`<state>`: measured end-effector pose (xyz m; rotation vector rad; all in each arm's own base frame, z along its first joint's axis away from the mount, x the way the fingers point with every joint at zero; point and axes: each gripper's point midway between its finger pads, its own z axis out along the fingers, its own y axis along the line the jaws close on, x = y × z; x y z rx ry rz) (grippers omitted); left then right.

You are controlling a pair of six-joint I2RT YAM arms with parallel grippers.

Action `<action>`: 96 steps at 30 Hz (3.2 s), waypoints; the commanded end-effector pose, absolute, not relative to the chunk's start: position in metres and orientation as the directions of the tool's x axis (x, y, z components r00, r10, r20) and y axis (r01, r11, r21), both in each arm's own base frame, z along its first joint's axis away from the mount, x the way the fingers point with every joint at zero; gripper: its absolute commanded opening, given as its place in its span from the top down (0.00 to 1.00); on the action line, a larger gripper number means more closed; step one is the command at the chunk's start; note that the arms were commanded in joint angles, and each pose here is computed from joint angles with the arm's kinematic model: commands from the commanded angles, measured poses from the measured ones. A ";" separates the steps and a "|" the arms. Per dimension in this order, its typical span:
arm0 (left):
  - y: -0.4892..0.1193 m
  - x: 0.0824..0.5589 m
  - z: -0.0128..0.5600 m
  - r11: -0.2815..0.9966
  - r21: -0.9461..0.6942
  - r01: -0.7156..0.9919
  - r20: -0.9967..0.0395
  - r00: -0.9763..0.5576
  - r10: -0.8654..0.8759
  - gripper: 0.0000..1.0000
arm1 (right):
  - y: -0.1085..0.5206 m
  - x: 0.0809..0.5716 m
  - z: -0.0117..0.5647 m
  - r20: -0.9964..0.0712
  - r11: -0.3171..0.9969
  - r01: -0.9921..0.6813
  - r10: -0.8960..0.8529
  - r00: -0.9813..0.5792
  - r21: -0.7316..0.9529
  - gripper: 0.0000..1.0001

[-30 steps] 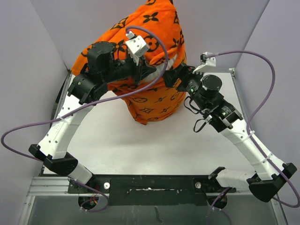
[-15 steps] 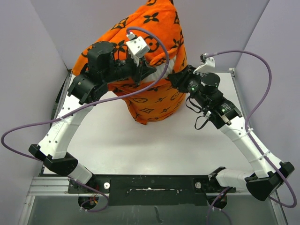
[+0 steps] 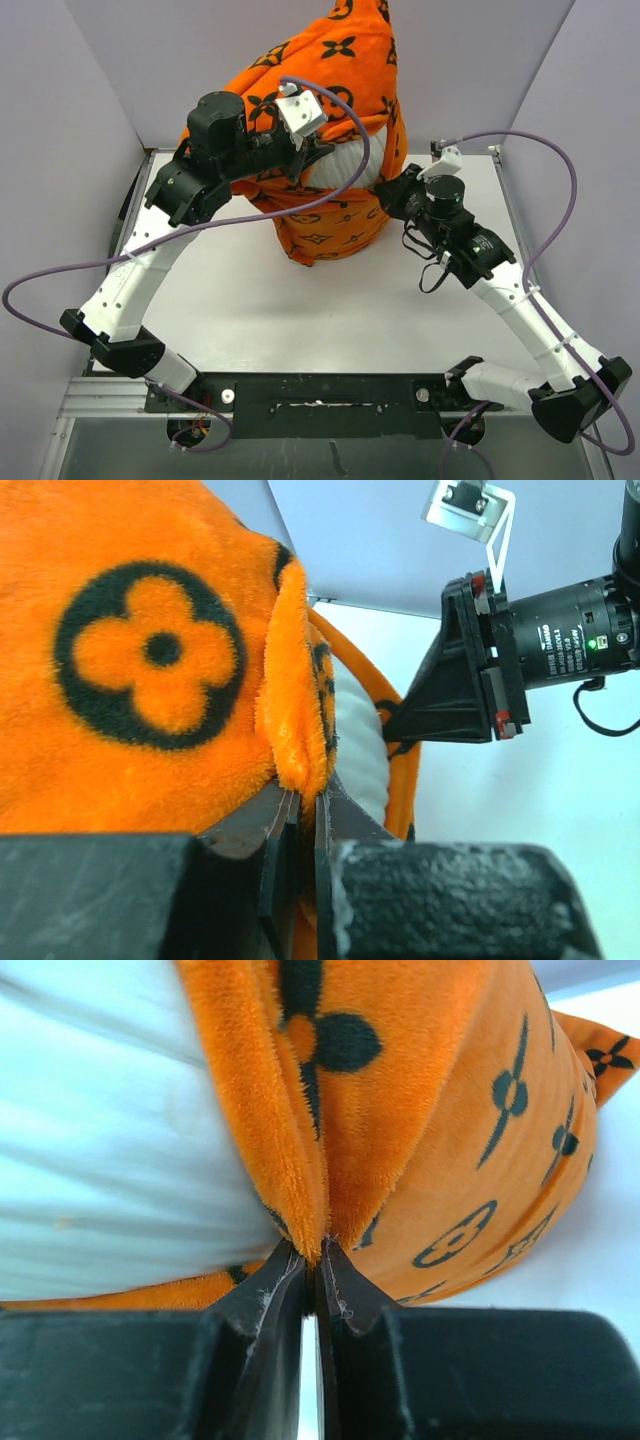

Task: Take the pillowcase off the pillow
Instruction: Remove the pillow from the pillowcase.

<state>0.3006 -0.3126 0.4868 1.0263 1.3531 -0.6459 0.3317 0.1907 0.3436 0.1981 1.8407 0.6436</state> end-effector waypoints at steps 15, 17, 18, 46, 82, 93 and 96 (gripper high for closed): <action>-0.220 0.276 0.653 0.774 0.462 0.433 -0.730 0.681 0.054 1.00 | 0.088 0.289 0.178 -0.730 0.927 0.220 0.375 -0.571 0.303 1.00; -0.223 0.274 0.650 0.762 0.452 0.463 -0.747 0.663 0.040 1.00 | 0.080 0.287 0.188 -0.733 0.924 0.226 0.383 -0.562 0.310 1.00; -0.225 0.272 0.648 0.752 0.443 0.489 -0.763 0.646 0.029 1.00 | 0.079 0.287 0.199 -0.745 0.924 0.213 0.383 -0.546 0.318 0.99; -0.334 0.226 0.544 0.288 0.094 0.953 -0.994 0.104 -0.018 1.00 | 0.171 0.244 0.478 -0.986 0.764 -0.643 0.147 0.081 0.061 0.12; -0.336 0.197 0.558 0.182 0.180 0.967 -0.983 0.181 0.011 1.00 | 0.253 0.338 0.445 -0.946 0.869 -0.429 -0.119 0.300 -0.245 0.96; -0.301 0.228 0.615 0.440 0.515 0.736 -0.822 0.569 0.010 1.00 | 0.233 0.312 0.380 -0.987 0.886 -0.439 -0.106 0.124 -0.151 1.00; -0.285 0.241 0.639 0.550 0.609 0.572 -0.710 0.702 0.056 1.00 | 0.226 0.300 0.358 -0.992 0.896 -0.428 -0.096 0.077 -0.120 1.00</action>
